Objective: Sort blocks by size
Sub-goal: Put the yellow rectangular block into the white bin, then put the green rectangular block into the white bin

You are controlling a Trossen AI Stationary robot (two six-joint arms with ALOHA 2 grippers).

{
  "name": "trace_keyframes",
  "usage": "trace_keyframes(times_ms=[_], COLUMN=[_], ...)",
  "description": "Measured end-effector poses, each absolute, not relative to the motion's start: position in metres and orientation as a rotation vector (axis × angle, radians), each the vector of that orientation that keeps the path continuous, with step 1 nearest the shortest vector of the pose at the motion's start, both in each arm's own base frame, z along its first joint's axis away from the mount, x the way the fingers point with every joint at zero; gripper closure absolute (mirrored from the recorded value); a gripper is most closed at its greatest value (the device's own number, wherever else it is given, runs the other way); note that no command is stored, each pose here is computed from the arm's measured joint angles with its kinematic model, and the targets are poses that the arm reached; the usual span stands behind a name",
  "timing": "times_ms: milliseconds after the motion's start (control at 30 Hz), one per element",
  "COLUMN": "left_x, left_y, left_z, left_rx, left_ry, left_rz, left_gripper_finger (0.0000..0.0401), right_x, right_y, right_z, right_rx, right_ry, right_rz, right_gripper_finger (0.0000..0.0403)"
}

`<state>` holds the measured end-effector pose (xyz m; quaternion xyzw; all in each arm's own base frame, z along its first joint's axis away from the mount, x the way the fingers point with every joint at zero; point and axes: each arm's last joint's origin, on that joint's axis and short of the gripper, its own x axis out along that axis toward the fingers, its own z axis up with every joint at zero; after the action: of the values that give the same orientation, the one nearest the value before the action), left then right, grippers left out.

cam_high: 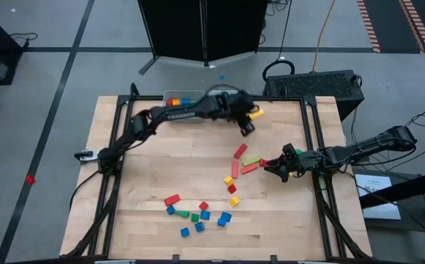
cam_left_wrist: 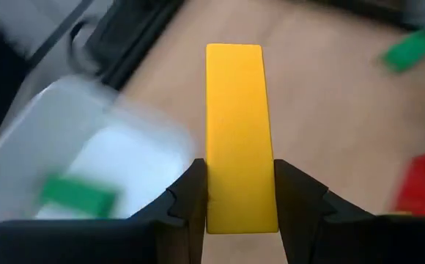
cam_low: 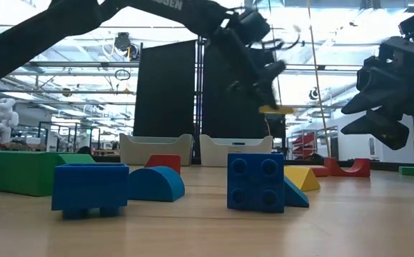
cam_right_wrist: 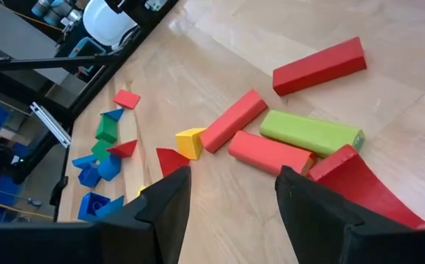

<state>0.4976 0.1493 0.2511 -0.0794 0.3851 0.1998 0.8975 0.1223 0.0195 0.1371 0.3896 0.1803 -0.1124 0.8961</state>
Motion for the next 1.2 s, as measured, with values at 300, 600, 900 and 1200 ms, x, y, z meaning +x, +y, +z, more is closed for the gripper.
trace_keyframes(times_ms=[300, 600, 900, 1200], left_x=[0.454, 0.441, 0.435, 0.408], left_y=[0.22, 0.234, 0.225, 0.207], left_z=[0.241, 0.241, 0.244, 0.311], left_rx=[-0.286, -0.223, -0.254, -0.228], left_ry=[0.973, 1.034, 1.106, 1.02], left_rz=[0.511, 0.486, 0.482, 0.492], left_gripper_finger=[0.0284, 0.0135, 0.0099, 0.0098], right_x=[0.122, 0.13, 0.119, 0.089], right_y=[0.019, 0.022, 0.004, -0.013], right_z=[0.137, 0.161, 0.264, 0.292], right_rx=[0.794, 0.921, 0.578, 0.532], right_ry=[0.376, 0.245, 0.391, 0.936], right_rz=[-0.232, -0.117, -0.586, -1.164], right_gripper_finger=[0.0209, 0.0209, 0.0214, 0.0264])
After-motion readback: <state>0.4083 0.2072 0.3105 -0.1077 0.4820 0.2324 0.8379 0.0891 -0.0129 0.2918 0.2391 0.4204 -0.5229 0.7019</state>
